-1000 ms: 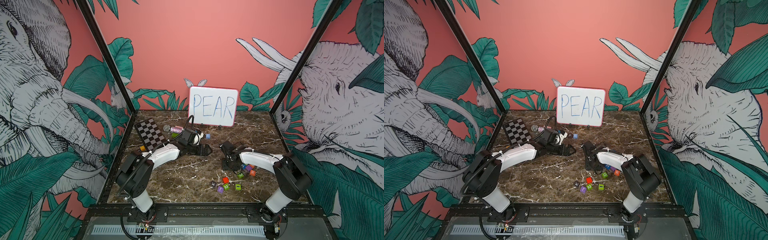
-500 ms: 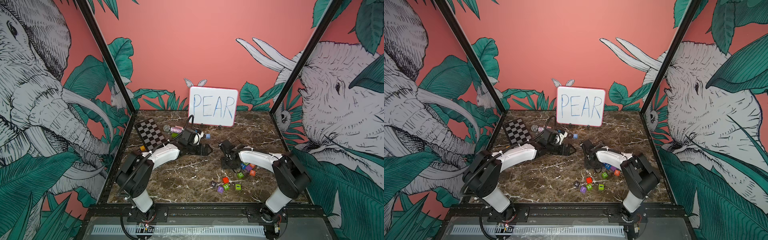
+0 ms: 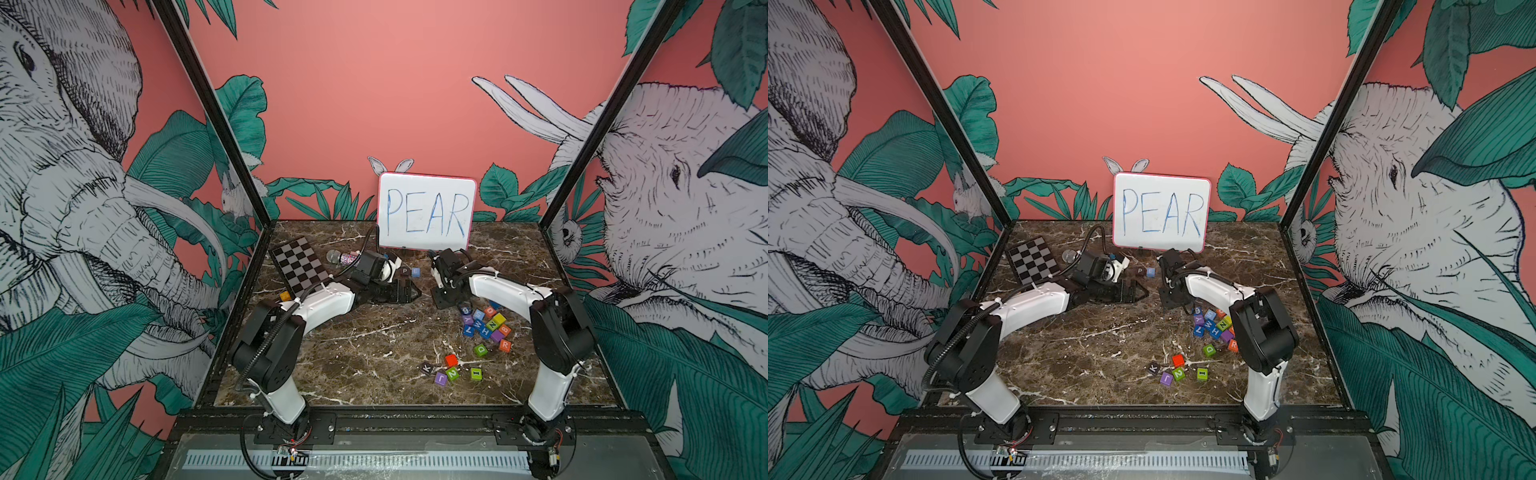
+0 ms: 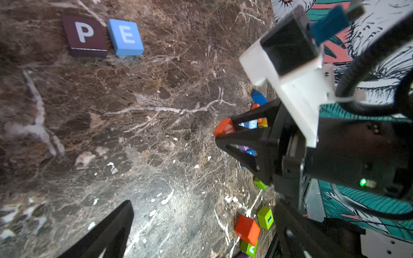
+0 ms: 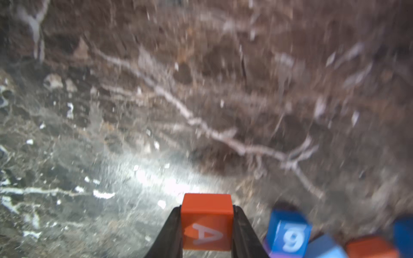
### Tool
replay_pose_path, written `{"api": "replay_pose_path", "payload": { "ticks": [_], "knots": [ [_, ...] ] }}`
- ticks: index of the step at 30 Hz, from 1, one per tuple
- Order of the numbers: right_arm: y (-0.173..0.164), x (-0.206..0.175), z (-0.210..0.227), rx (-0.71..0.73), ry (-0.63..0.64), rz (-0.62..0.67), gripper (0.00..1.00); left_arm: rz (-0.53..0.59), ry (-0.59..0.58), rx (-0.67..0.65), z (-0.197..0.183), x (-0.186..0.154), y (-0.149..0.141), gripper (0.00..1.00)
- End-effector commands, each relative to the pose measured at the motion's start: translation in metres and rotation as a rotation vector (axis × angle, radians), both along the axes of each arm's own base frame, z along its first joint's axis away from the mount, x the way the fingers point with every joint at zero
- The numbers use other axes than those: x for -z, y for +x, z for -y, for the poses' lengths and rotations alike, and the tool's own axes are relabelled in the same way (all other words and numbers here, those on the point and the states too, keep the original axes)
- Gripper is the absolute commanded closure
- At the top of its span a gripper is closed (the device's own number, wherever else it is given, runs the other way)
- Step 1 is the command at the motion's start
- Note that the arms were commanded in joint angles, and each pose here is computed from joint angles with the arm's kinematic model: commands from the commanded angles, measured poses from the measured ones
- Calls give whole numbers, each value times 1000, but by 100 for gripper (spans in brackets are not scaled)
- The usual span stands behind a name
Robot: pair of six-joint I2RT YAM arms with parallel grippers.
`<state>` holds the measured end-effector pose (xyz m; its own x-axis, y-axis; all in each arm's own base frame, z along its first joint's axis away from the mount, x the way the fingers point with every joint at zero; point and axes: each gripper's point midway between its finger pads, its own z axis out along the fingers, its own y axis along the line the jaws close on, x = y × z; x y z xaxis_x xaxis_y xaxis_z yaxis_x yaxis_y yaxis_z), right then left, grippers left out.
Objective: Spell the uppercase word “pear” with letter blocks
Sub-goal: Pick up the letter block from the center of the board, then place the letter block at the center of the board.
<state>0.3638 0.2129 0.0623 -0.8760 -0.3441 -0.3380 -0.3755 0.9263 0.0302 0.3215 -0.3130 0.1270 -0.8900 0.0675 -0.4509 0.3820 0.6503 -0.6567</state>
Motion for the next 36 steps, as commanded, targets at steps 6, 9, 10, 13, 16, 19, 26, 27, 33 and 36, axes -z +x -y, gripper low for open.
{"api": "replay_pose_path", "payload": {
  "ticks": [6, 9, 10, 13, 16, 19, 26, 27, 33, 36],
  "knots": [
    [72, -22, -14, -303, -32, 120, 78, 11, -41, 13, 2, -7, 20, 1],
    [89, -20, -11, -355, -44, 80, 78, 21, -69, 5, 5, -10, 30, 1],
    [93, -19, -10, -367, -40, 69, 78, 25, -74, 3, 5, -12, 33, 1],
    [105, -23, -13, -429, 10, 76, 83, 33, -76, -2, 7, -12, 43, 1],
    [113, -26, -17, -515, 19, 131, 84, 29, -71, -12, 7, -10, 54, 1],
    [114, -27, -24, -622, 22, 190, 85, 23, -73, -4, 9, -11, 62, 1],
    [114, -12, -20, -759, -29, 162, 89, 11, -76, 13, 12, -11, 75, 1],
    [115, -10, -19, -771, -38, 150, 90, 9, -74, 12, 11, -10, 76, 1],
    [115, 1, -20, -826, -43, 117, 90, 4, -74, 5, 8, -9, 84, 1],
    [115, 5, -20, -852, -50, 112, 90, 3, -72, 0, 6, -8, 86, 1]
  ]
}}
